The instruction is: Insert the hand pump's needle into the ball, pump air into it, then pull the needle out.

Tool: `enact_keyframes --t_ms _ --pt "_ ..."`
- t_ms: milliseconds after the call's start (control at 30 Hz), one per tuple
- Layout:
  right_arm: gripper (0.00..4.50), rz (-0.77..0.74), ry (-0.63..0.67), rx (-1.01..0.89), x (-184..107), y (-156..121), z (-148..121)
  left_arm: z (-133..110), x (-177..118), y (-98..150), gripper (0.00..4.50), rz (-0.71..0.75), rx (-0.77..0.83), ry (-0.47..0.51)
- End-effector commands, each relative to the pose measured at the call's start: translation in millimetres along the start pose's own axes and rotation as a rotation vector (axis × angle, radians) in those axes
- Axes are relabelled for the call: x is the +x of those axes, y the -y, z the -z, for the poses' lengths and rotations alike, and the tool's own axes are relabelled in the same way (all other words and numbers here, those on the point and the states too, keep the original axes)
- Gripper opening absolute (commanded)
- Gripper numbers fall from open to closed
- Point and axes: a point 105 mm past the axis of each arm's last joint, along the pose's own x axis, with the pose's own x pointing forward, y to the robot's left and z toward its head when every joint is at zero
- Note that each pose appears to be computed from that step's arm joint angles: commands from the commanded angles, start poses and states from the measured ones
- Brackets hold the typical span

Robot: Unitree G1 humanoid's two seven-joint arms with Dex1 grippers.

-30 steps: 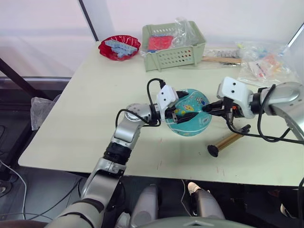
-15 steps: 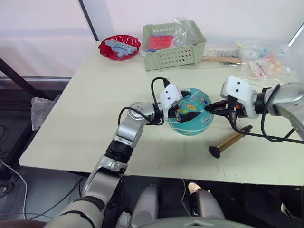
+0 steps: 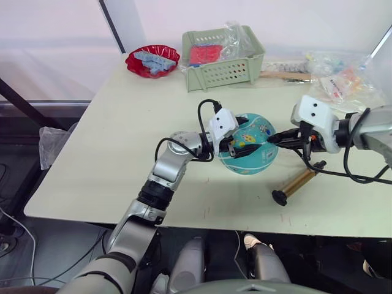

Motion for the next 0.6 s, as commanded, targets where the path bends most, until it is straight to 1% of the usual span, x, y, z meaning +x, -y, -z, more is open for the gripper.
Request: enact_keyframes --t_ms 33,300,467,600 --pt "0.08 0.145 0.167 -0.197 -48.5 9.3 -53.0 122.0 -22.8 33.4 4.5 0.024 -0.224 -0.451" --pt "0.08 0.187 0.161 -0.159 -54.1 15.3 -38.7 118.7 -22.3 32.8 4.5 0.024 -0.225 -0.431" --pt "0.08 0.223 0.177 -0.114 -55.0 19.8 -28.0 105.8 -18.9 27.1 4.5 0.013 -0.213 -0.369" --pt "0.08 0.271 0.18 -0.071 -54.4 24.3 -13.0 92.4 -16.6 21.2 4.5 0.001 -0.198 -0.304"
